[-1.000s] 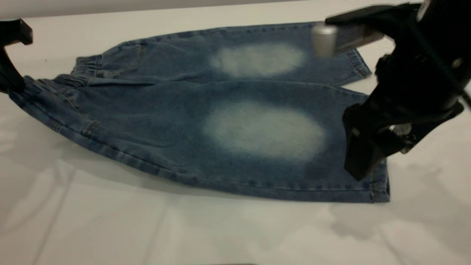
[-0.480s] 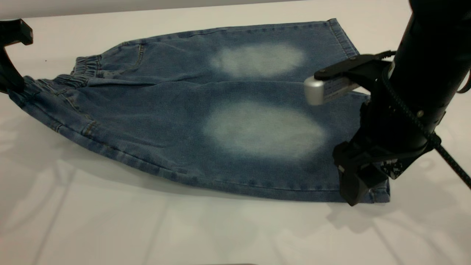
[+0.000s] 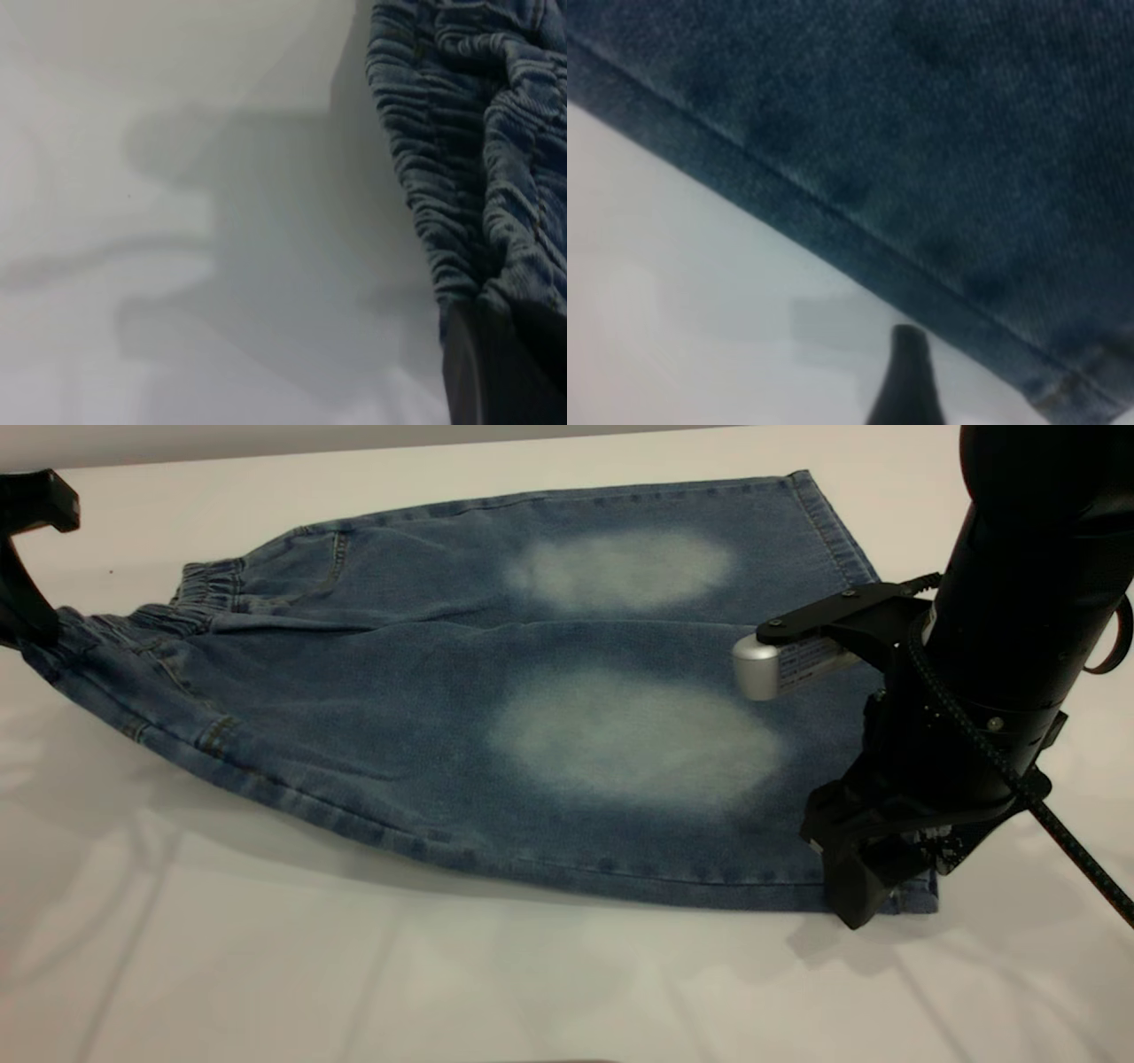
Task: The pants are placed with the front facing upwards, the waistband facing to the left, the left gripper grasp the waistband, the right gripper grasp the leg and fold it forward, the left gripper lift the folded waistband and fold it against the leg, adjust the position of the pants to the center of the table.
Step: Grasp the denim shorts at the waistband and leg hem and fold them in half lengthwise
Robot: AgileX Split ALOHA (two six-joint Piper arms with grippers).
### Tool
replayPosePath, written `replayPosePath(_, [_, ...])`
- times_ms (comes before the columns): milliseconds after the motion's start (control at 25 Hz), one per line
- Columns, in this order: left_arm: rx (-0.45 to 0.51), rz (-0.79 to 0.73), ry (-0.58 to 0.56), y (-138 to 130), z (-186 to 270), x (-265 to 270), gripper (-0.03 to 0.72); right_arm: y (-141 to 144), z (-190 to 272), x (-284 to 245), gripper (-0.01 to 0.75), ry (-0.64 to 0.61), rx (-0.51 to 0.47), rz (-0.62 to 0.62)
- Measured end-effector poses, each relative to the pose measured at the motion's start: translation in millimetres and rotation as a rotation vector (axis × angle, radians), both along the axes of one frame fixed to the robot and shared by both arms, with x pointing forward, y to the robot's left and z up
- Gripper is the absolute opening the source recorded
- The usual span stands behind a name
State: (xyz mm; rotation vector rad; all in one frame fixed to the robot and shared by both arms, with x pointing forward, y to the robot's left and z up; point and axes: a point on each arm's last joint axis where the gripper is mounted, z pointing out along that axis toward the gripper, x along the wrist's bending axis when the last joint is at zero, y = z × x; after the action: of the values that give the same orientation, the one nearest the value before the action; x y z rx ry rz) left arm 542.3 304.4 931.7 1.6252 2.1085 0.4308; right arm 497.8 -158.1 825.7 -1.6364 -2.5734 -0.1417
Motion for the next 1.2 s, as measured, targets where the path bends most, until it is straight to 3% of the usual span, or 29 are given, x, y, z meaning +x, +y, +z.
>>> replayPosePath(120, [-0.002,-0.002,-0.003,-0.1,3.7,3.3,0.04,-0.9,-1.7,0.7,0.381,-0.006,-0.007,0.007])
replayPosePath(360, [-0.006,-0.007,0.003,-0.6,11.5,9.3,0.04,-0.4,-7.5,3.0,0.087,-0.008,-0.013,0.005])
replayPosePath(440, [-0.008,-0.008,0.008,-0.8,13.0,10.2,0.04,-0.1,-8.3,3.7,0.044,-0.009,-0.013,0.001])
replayPosePath(880, [-0.01,-0.01,0.013,-1.0,15.8,10.8,0.04,0.7,7.0,5.2,0.033,-0.052,0.009,-0.007])
replayPosePath(1200, [-0.035,-0.009,0.037,-2.8,29.5,19.0,0.04,0.1,95.8,10.8,0.032,-0.282,0.132,-0.017])
